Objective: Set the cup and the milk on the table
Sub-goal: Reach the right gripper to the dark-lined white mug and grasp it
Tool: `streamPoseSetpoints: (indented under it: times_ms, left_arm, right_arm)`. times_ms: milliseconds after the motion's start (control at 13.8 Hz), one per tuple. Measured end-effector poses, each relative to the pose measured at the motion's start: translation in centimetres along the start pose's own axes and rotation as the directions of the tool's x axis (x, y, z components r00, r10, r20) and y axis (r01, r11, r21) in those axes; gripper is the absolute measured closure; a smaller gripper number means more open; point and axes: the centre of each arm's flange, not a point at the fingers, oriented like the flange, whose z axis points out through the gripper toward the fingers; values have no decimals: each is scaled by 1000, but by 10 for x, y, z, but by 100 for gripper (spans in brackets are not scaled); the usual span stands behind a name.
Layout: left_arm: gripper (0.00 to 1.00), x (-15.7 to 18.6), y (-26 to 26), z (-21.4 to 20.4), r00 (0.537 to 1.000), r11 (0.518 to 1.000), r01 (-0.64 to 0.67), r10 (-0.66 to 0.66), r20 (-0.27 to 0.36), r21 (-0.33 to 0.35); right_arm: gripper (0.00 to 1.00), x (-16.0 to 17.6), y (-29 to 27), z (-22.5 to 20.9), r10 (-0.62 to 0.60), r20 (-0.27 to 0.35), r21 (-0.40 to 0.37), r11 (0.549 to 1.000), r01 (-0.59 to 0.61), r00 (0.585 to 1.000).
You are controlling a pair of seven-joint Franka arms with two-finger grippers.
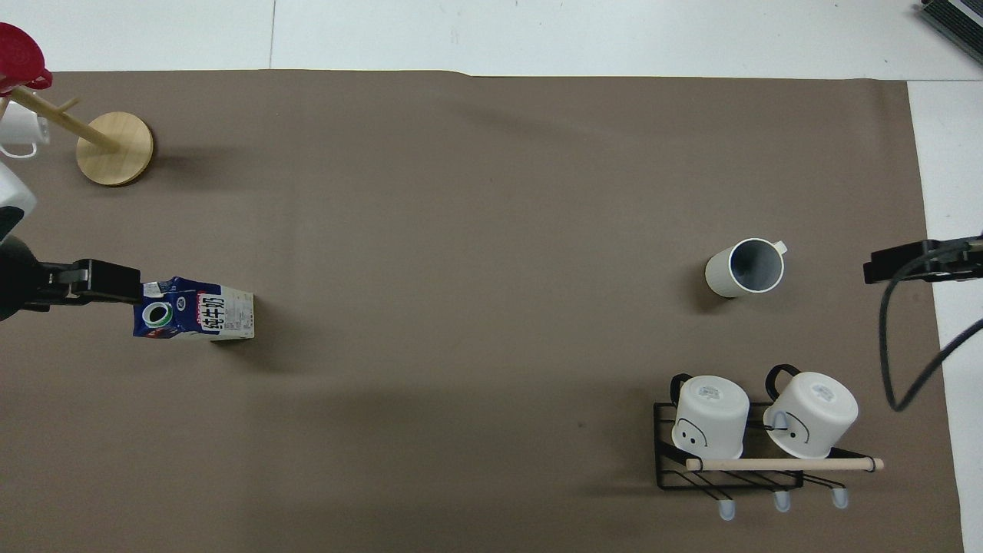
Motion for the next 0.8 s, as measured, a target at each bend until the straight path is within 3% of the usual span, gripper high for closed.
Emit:
streamPoseSetpoints:
  times_ms: [508,798]
  left_arm:
    - [0,-12,4,28,1000,1000,-7,7,5,6]
    - [0,-21,2,48,1000,1000,-6,6,5,9]
  right_arm:
    - [0,22,-35,138,-57,-13,-4,998,57,998]
    - [0,31,-40,190,-63,-37,-8,998,63,997]
